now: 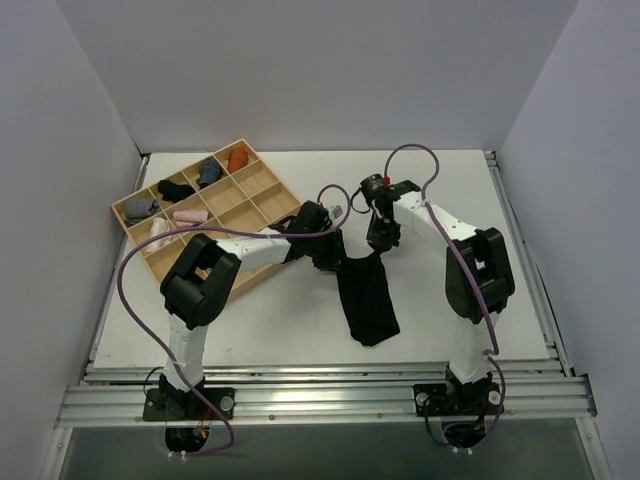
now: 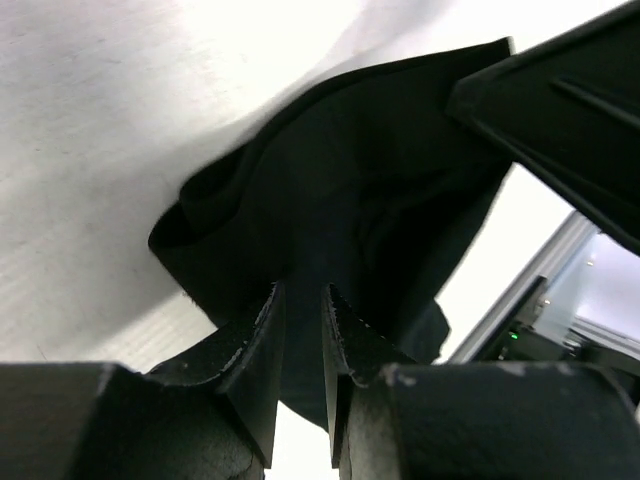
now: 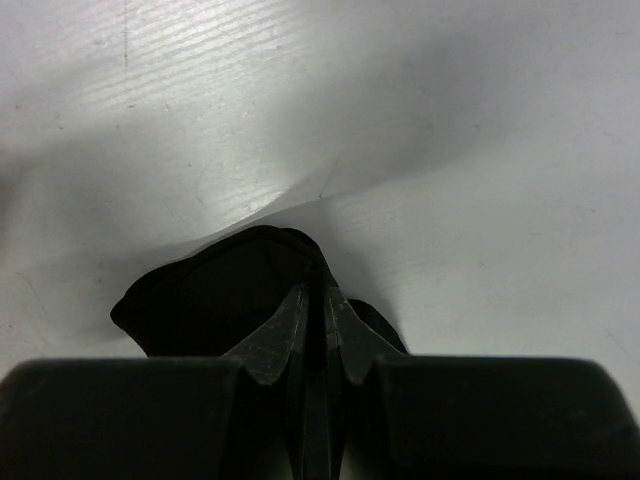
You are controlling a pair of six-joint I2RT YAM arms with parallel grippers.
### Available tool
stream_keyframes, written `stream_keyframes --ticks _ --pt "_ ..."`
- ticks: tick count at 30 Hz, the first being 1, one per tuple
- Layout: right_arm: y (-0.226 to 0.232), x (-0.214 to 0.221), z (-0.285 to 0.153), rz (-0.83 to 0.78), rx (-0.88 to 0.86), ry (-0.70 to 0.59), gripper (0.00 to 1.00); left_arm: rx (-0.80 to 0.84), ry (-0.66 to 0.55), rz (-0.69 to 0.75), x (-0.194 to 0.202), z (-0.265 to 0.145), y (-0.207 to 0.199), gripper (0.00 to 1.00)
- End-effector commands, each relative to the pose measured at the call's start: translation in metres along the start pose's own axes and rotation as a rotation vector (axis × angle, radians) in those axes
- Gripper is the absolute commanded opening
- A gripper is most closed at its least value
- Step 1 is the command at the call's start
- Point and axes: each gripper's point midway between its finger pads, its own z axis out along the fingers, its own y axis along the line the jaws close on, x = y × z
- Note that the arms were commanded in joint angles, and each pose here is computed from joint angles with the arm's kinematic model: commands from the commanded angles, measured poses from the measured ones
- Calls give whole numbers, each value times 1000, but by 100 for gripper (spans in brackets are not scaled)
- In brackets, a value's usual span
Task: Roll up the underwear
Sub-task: Fold the underwear
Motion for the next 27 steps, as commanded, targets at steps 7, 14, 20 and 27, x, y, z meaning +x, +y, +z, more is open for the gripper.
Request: stream_keyframes --ticks 7,14,20,27 --pt "35 -8 -12 -100 -94 -16 0 -94 10 -10 -3 16 29 29" --pt "62 -1 -24 -128 -161 -22 0 -103 13 -32 -1 22 34 29" --pt "62 9 -23 -113 -168 -16 0 -102 -6 -37 -5 16 29 29" --pt "48 16 -21 -99 -145 -24 0 -78 -82 -36 -17 -24 8 34"
